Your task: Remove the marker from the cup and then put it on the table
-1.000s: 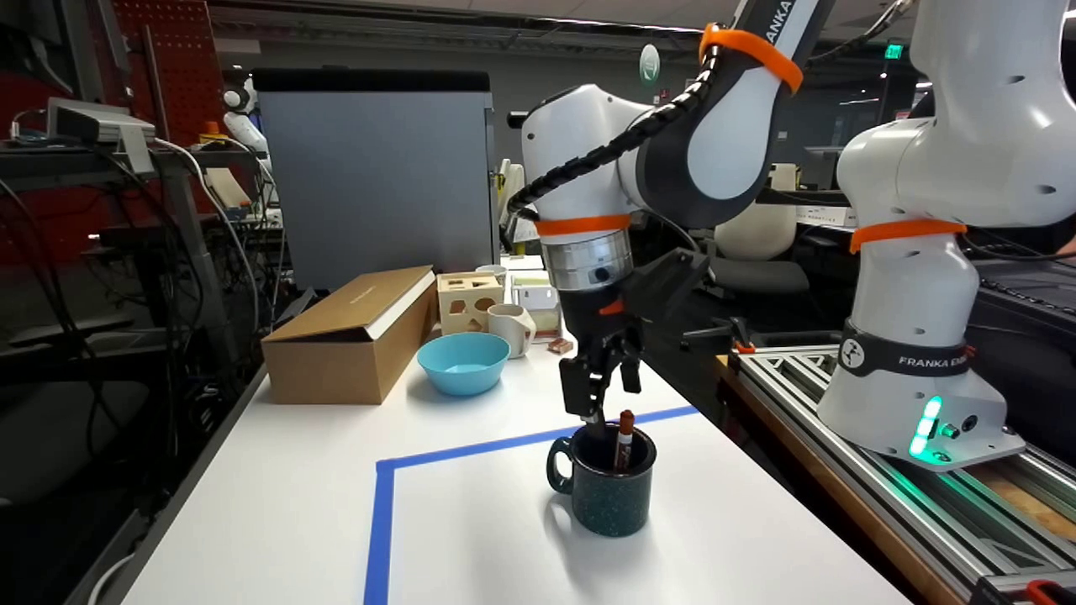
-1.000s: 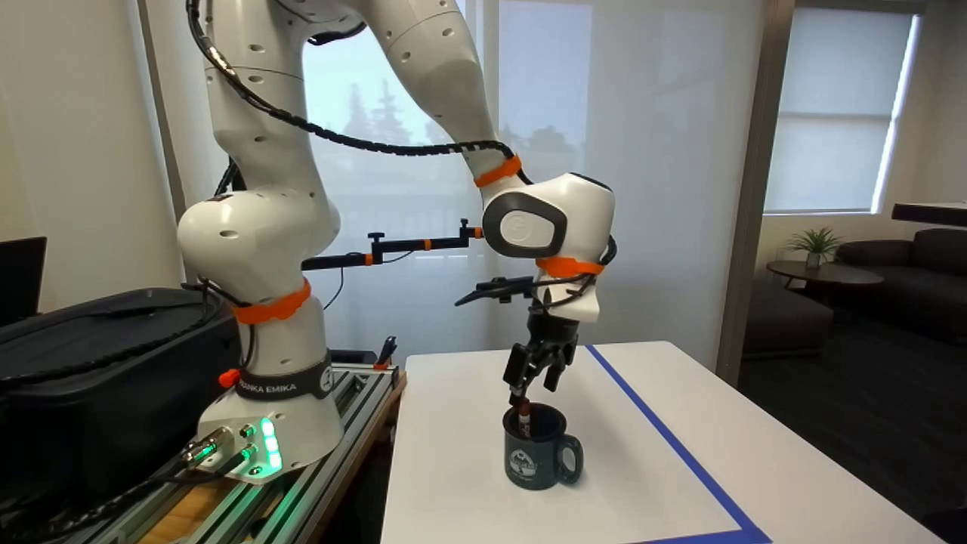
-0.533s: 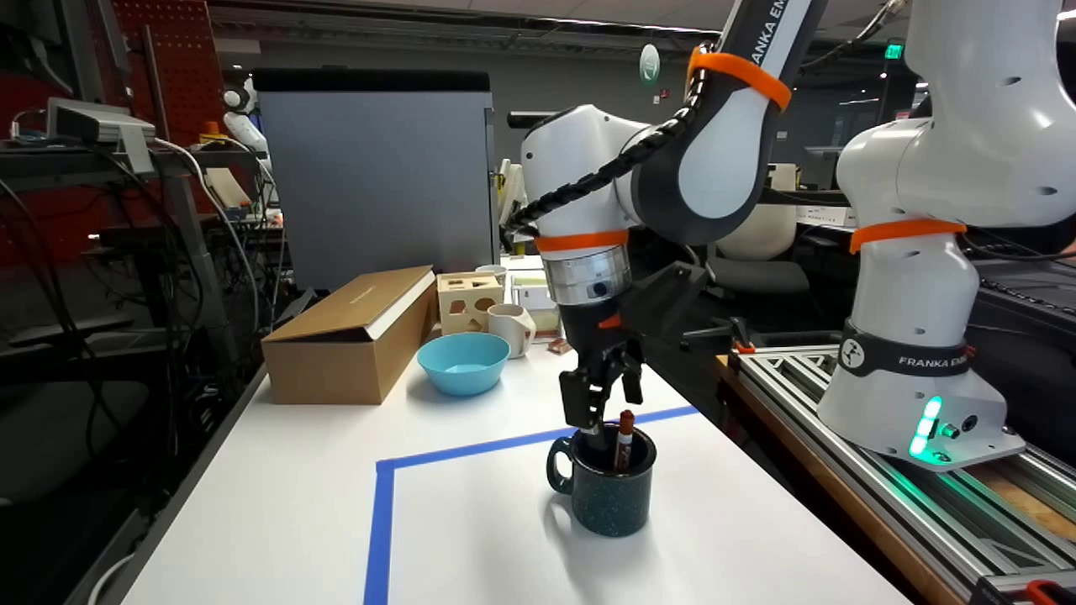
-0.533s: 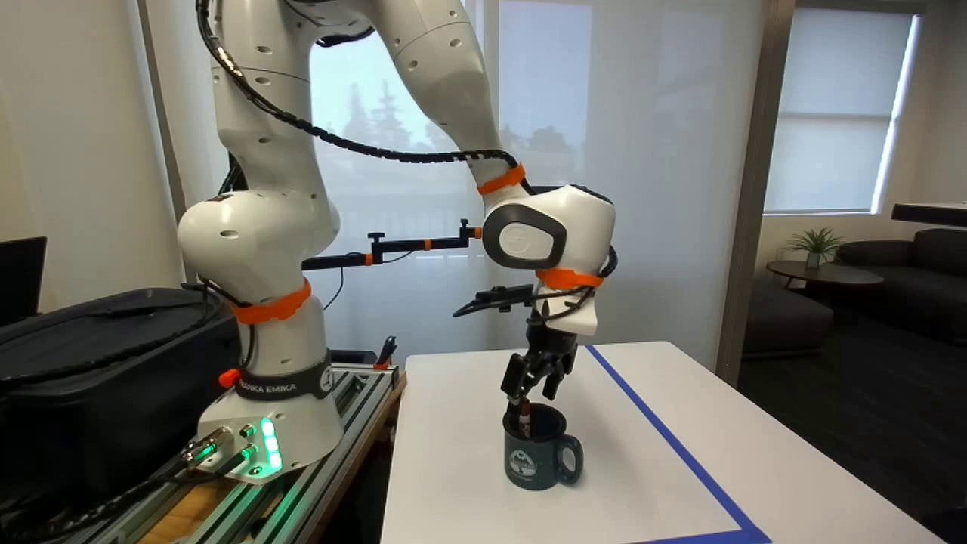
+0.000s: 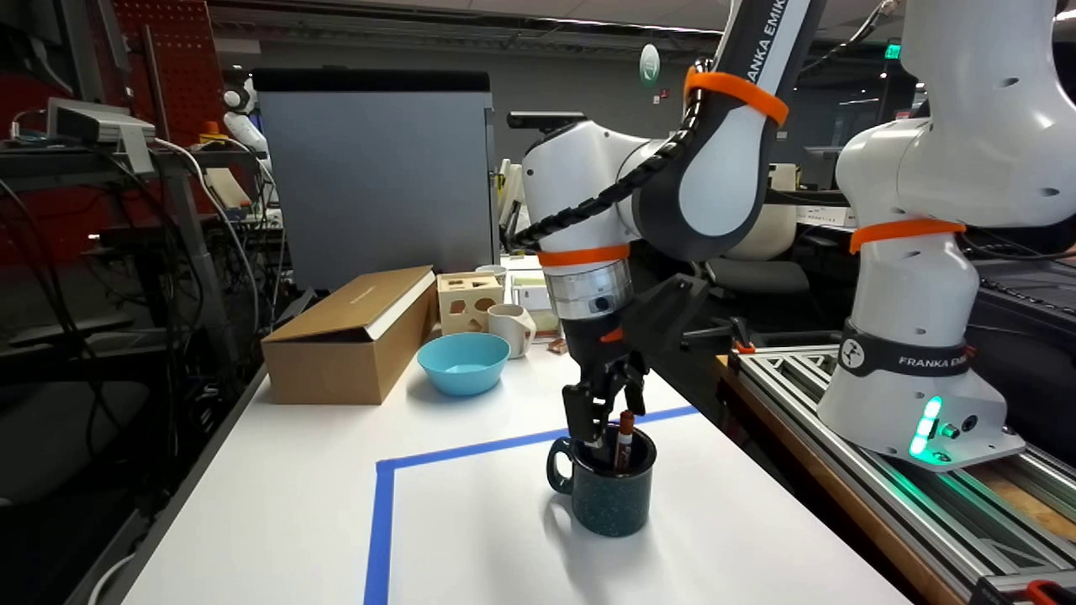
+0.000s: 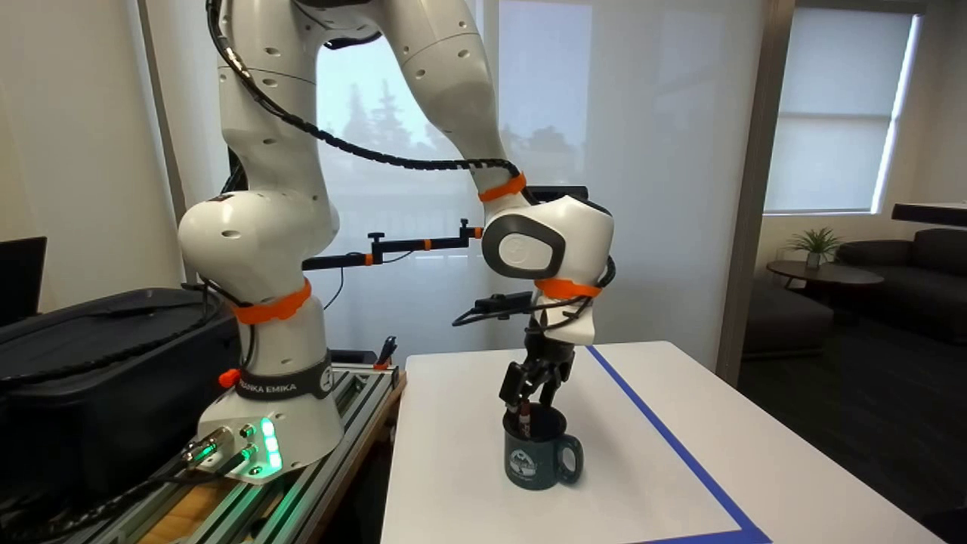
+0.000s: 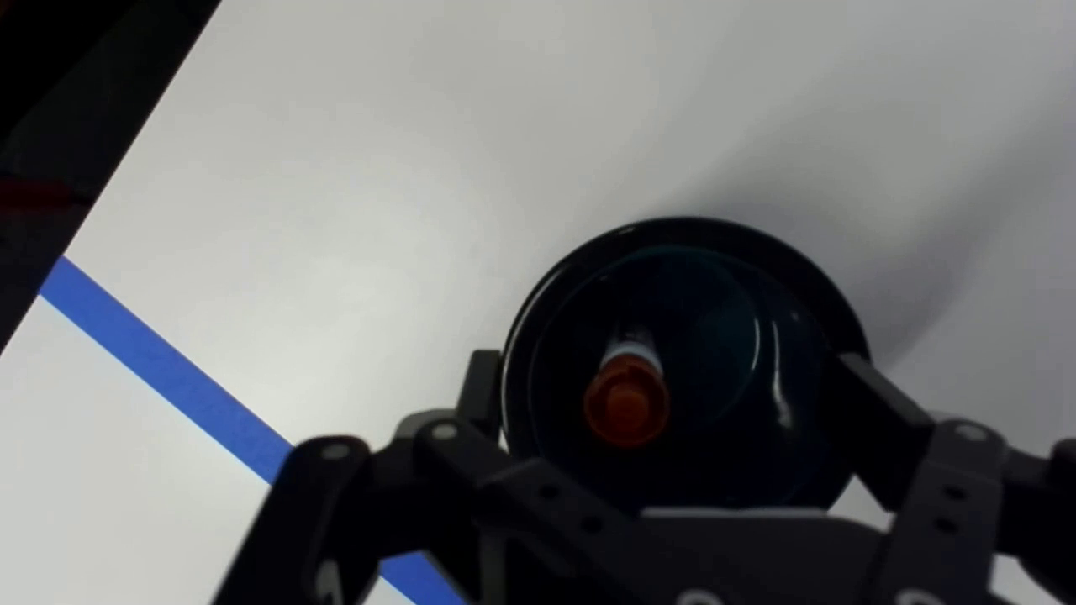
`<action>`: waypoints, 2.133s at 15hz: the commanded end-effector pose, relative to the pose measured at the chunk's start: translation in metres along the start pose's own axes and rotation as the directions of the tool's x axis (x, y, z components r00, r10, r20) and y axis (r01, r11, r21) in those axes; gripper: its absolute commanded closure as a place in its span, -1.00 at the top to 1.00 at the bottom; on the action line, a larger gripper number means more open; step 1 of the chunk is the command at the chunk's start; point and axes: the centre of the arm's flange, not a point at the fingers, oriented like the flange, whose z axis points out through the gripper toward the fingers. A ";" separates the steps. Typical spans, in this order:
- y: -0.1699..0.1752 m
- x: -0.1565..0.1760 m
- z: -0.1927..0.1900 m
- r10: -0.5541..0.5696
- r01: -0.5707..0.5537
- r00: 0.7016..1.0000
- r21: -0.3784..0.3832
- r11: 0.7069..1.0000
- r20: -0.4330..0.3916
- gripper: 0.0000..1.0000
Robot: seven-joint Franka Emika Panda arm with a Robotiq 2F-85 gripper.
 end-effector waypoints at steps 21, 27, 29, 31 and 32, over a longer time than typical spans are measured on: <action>0.000 -0.052 -0.114 -0.063 0.066 0.995 0.036 0.997 -0.076 -0.90; -0.045 -0.064 -0.173 -0.195 0.228 0.938 0.082 0.970 -0.288 -0.90; -0.071 -0.063 -0.176 -0.241 0.289 0.905 0.090 0.953 -0.351 -0.90; -0.094 -0.060 -0.169 -0.268 0.337 0.864 0.094 0.937 -0.427 -0.90; -0.105 -0.056 -0.158 -0.286 0.363 0.846 0.093 0.927 -0.449 -0.90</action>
